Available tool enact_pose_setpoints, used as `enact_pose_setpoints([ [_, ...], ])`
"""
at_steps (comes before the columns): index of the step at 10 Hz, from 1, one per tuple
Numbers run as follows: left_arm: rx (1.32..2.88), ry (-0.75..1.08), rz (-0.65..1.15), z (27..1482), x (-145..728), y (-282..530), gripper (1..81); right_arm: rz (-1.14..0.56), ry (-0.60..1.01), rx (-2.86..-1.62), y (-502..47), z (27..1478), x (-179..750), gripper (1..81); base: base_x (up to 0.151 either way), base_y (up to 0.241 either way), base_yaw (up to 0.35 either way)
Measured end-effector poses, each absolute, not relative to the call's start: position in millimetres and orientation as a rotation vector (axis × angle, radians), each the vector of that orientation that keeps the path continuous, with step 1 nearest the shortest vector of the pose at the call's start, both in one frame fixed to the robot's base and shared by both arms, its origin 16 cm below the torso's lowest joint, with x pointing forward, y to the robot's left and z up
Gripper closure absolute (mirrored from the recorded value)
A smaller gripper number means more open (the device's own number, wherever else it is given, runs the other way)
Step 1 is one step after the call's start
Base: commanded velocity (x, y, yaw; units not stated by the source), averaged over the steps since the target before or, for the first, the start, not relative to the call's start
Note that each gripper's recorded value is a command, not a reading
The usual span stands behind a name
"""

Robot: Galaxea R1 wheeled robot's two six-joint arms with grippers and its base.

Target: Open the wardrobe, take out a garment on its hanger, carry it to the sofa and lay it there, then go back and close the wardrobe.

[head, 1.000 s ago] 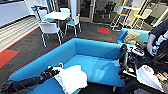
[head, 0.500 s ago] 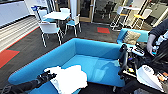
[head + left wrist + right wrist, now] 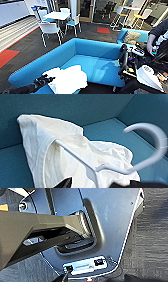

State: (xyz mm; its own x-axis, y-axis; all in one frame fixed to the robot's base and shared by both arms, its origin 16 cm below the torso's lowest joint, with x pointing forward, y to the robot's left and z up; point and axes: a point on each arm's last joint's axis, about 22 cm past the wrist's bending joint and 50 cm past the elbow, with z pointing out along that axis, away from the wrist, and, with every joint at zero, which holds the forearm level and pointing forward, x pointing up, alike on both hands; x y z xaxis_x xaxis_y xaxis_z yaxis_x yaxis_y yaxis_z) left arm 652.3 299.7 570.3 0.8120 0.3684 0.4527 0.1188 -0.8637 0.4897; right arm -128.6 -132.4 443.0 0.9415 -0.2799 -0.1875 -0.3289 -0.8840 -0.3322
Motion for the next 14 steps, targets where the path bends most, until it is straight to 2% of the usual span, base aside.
enact_pose_setpoints([
  [4, 2.553, 0.367, 0.751, 565.0, 644.6, 300.5, 1.0, 0.190, 0.444, -2.733, -132.8, 443.0, -128.7, 1.0, 0.000, 0.000, 0.000],
  [8, 2.610, 0.332, 0.625, 518.6, 573.3, 297.1, 1.0, 0.189, 0.444, -2.732, -132.7, 442.9, -128.3, 1.0, 0.000, 0.000, 0.000],
  [11, 2.626, 0.087, 0.424, 463.7, 455.2, 230.4, 1.0, 0.179, 0.442, -2.733, -133.6, 441.7, -123.5, 1.0, 0.000, 0.000, 0.000],
  [14, 2.565, -0.230, 0.383, 469.5, 387.4, 193.8, 1.0, 0.121, 0.430, -2.732, -133.6, 438.1, -106.3, 1.0, 0.000, 0.000, 0.000],
])
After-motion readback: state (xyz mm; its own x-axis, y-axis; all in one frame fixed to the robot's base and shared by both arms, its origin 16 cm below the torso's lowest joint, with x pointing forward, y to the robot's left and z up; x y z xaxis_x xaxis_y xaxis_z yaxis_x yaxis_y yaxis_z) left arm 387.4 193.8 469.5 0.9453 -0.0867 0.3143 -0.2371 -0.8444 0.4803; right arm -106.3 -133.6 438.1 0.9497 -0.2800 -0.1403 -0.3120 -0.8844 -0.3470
